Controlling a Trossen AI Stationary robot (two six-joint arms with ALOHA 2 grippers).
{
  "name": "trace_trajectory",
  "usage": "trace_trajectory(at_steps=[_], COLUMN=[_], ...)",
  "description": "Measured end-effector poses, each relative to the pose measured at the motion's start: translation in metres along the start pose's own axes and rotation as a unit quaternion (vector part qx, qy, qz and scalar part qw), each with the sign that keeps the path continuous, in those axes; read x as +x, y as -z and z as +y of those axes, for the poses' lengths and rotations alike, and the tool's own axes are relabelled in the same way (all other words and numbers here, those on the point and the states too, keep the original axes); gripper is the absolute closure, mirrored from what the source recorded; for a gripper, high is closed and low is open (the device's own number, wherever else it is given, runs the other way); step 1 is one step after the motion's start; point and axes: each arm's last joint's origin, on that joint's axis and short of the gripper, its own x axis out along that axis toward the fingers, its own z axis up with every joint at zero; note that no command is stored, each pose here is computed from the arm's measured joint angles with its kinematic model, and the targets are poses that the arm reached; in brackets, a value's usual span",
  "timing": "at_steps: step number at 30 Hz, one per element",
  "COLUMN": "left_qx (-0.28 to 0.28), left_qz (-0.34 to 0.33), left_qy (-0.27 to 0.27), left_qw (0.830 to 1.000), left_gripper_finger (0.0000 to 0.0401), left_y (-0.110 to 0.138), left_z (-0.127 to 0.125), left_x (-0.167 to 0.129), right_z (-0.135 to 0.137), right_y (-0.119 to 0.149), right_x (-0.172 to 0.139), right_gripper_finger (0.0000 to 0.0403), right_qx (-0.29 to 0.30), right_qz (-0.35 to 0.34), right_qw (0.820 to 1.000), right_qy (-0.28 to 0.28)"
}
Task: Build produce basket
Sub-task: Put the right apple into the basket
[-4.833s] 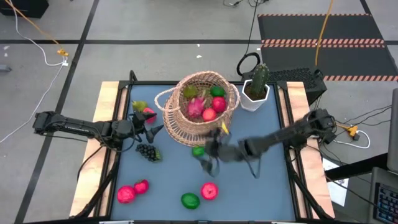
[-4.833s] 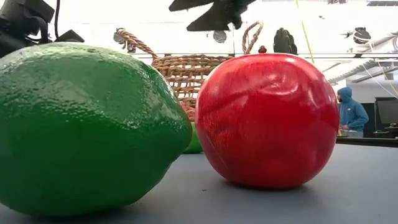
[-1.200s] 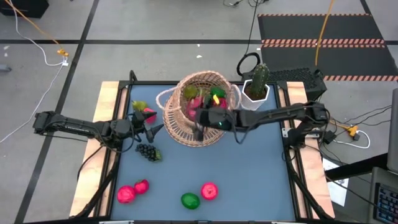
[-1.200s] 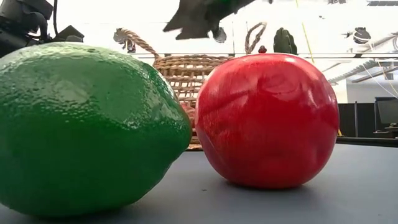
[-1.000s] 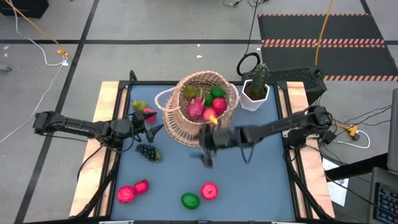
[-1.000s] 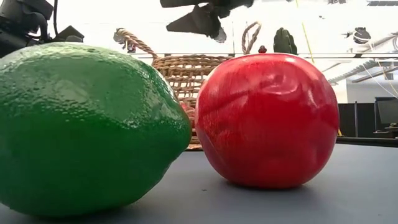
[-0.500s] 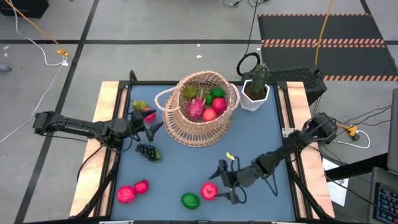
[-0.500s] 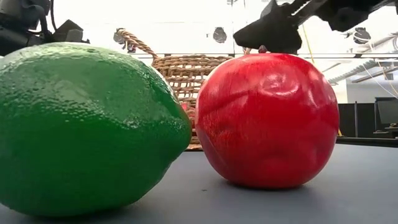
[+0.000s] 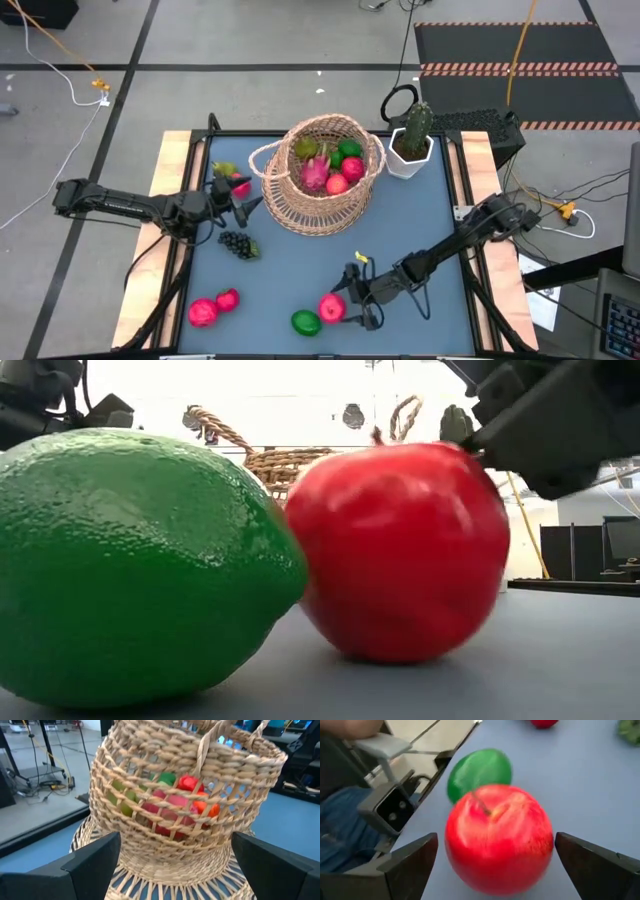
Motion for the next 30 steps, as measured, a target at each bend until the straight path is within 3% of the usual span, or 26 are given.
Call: trace_trajectory(at_steps=[20, 30], left_qx=[-0.029, -0.032], left_qz=[0.041, 0.054], left_qy=[-0.011, -0.016], left_qw=[0.999, 0.998], left_gripper_finger=[0.002, 0.002], left_y=[0.009, 0.012], left_z=[0.002, 0.003], left_x=[0.0, -0.001], right_z=[-0.016, -0.016], right_y=[0.001, 0.001], right_x=[0.006, 0.006], right_gripper_finger=[0.0014, 0.01], right_qx=[-0.021, -0.047], right_qz=[0.0, 0.0], right_qw=[1.0, 0.999], right_qy=[0.019, 0.019])
